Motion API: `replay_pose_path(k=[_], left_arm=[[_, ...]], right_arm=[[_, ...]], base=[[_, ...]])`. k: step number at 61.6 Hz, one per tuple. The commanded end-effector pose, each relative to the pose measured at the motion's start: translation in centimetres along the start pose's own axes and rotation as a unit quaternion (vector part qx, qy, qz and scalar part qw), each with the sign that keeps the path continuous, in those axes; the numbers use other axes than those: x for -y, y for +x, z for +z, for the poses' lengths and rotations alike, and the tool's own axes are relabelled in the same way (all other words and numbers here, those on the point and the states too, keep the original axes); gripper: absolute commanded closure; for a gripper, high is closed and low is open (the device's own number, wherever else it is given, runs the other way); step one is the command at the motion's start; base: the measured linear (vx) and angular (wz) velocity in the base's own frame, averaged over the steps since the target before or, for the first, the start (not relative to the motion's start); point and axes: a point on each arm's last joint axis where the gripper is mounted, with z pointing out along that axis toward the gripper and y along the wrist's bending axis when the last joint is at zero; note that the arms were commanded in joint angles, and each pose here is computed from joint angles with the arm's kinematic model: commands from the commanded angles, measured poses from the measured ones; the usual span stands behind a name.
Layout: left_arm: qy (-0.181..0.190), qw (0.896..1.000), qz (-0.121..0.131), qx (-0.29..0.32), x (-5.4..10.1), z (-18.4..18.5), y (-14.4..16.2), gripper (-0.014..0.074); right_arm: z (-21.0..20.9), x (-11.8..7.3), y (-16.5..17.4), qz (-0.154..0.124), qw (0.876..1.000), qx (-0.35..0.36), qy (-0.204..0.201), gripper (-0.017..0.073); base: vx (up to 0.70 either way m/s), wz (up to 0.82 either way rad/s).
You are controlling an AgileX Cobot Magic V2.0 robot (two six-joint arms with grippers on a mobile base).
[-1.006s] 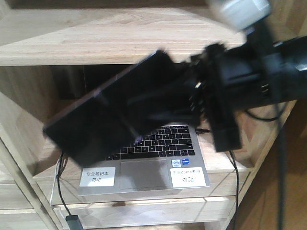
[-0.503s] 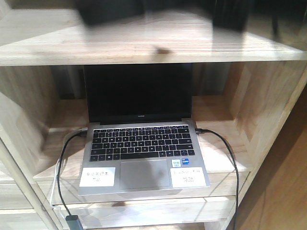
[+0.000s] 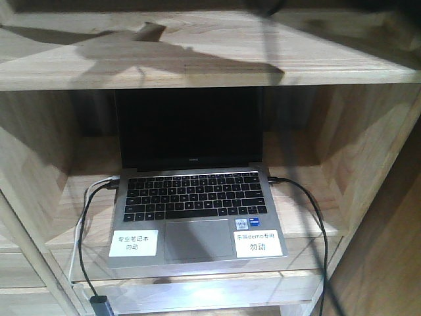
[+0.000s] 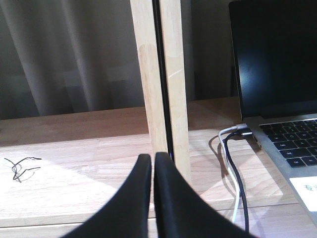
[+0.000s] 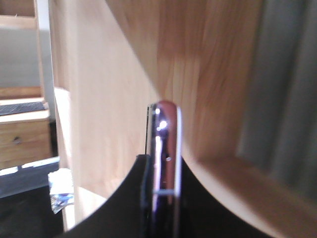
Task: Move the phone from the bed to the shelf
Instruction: 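Lower the phone flat onto the upper shelf and open the right gripper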
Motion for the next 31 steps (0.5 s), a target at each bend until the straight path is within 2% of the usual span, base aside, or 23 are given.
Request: replay_pose_path(k=[1, 5, 14, 26, 31], left_arm=[[-0.004, 0.999, -0.007, 0.052, -0.2, -0.3, -1.4, 0.0592], [-0.004, 0.999, -0.007, 0.052, -0.2, -0.3, -1.4, 0.0592], [-0.004, 0.999, -0.007, 0.052, -0.2, -0.3, -1.4, 0.0592], [-0.004, 0.999, -0.007, 0.052, -0.2, -0.3, -1.4, 0.0592], [-0.004, 0.999, -0.007, 0.052, -0.2, -0.3, -1.4, 0.0592]], right_arm=[[0.1, 0.6, -1.6, 0.032, 0.998, 0.046, 0.024, 0.0561], [1.0, 1.5, -0.3, 0.053, 0.998, 0.036, 0.029, 0.0561], [2.3, 2.9, 2.1, 0.069, 0.997, 0.015, 0.040, 0.0561], [2.9, 3.8, 3.2, 0.074, 0.996, 0.009, 0.058, 0.0552], [3.0, 3.9, 3.3, 0.065, 0.996, 0.010, 0.063, 0.0522]], base=[[0.00, 0.00], [0.00, 0.00], [0.00, 0.00], [0.00, 0.00], [0.00, 0.00]])
